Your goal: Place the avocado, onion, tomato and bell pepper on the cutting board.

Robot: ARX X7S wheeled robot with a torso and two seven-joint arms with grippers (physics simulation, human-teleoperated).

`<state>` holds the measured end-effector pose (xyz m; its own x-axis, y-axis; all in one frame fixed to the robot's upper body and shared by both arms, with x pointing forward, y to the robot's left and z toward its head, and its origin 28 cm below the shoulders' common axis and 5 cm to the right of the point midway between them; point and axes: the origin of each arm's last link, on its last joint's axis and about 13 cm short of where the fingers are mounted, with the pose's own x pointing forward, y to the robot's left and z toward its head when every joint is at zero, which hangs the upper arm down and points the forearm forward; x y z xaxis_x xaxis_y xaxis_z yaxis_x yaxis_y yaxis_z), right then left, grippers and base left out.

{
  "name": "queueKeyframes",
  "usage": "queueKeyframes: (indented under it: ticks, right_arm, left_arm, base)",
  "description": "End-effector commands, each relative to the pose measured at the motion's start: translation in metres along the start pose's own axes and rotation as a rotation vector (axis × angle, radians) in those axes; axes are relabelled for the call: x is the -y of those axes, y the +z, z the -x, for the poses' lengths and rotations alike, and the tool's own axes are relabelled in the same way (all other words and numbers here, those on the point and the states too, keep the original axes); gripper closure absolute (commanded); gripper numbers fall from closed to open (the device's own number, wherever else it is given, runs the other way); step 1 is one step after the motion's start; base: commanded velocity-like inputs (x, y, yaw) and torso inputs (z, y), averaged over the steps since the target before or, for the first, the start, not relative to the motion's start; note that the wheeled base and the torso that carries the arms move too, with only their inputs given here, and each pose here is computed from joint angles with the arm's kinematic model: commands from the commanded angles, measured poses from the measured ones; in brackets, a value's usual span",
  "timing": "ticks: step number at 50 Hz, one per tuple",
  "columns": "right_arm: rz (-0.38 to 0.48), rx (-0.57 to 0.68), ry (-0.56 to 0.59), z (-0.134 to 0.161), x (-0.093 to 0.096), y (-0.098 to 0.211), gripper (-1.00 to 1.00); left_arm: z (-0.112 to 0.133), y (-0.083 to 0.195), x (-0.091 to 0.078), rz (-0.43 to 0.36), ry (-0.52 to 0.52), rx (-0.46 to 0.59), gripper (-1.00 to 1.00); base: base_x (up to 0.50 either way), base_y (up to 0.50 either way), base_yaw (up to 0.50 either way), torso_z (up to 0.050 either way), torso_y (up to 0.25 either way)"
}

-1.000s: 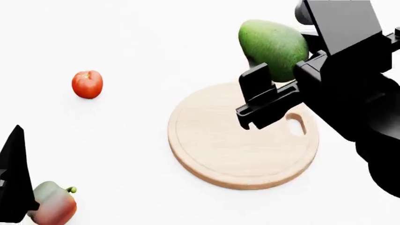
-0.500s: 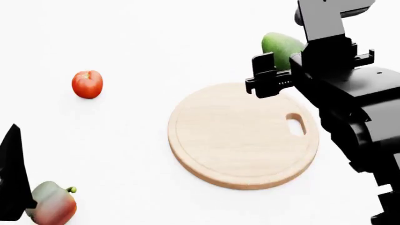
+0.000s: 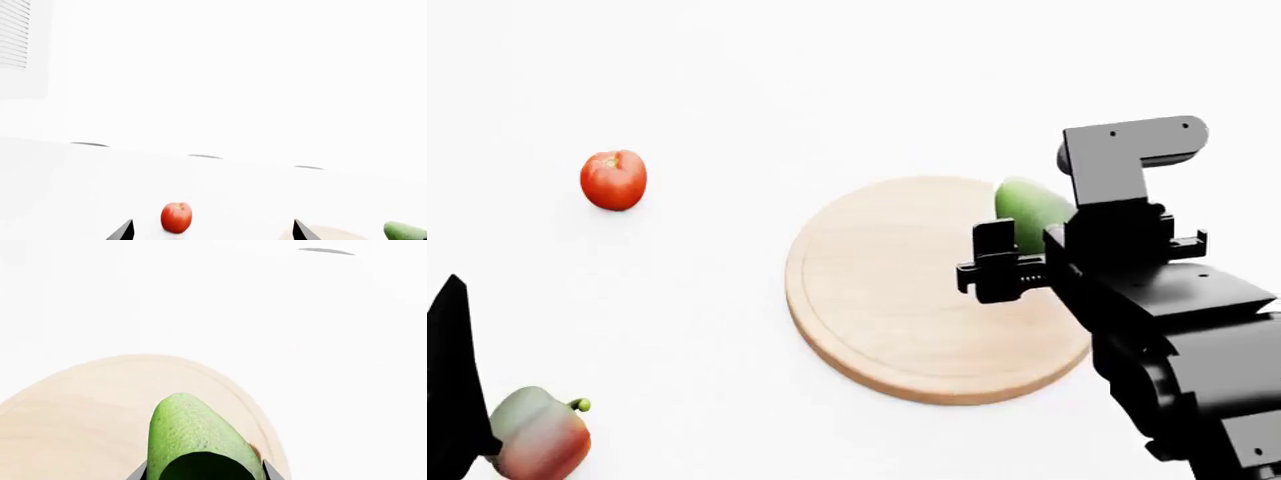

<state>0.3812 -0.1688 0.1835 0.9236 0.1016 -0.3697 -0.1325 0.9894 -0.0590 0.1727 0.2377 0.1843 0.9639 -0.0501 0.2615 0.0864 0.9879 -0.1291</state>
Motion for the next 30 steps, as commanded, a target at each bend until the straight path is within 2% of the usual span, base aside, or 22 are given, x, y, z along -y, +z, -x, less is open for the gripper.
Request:
queueKeyframes:
  ticks: [1,4,5,12,19,23,30]
  right_arm:
    - [-0.001,-0.014,0.001,-0.003,-0.001,-0.014,1.0]
    - [-0.004,-0.017,0.002,-0.003,-0.001,-0.016,1.0]
    - [-0.002,-0.017,-0.001,-0.003,0.0,-0.016,-1.0]
    - [-0.009,0.01,-0.006,0.002,0.0,-0.007,-1.0]
    - [-0.009,0.104,0.003,0.02,0.001,0.016,-1.0]
    - [0.004,0.216,0.007,0.046,0.0,0.044,-1.0]
    - [0.042,0.47,-0.02,0.119,-0.008,0.095,-1.0]
  left_arm:
    - [0.001,-0.001,-0.001,0.002,0.002,-0.004,-1.0]
    - [0.002,-0.001,-0.001,0.002,0.002,-0.004,-1.0]
    - [0.002,-0.001,-0.001,0.003,0.003,-0.004,-1.0]
    - [0.003,-0.001,0.0,0.004,0.004,-0.007,-1.0]
    - [0.003,-0.002,0.0,0.005,0.004,-0.009,-1.0]
    - [0.003,-0.003,0.0,0.003,0.003,-0.01,-1.0]
    - [0.004,-0.003,0.0,-0.002,0.0,-0.017,-1.0]
  base:
    - [0.0,0.0,0.0,0.0,0.0]
    - [0.0,0.0,0.0,0.0,0.0]
    - [0.0,0.0,0.0,0.0,0.0]
    - [0.0,0.0,0.0,0.0,0.0]
    - [0.0,0.0,0.0,0.0,0.0]
    - [0.0,0.0,0.0,0.0,0.0]
    - [0.0,0.0,0.0,0.0,0.0]
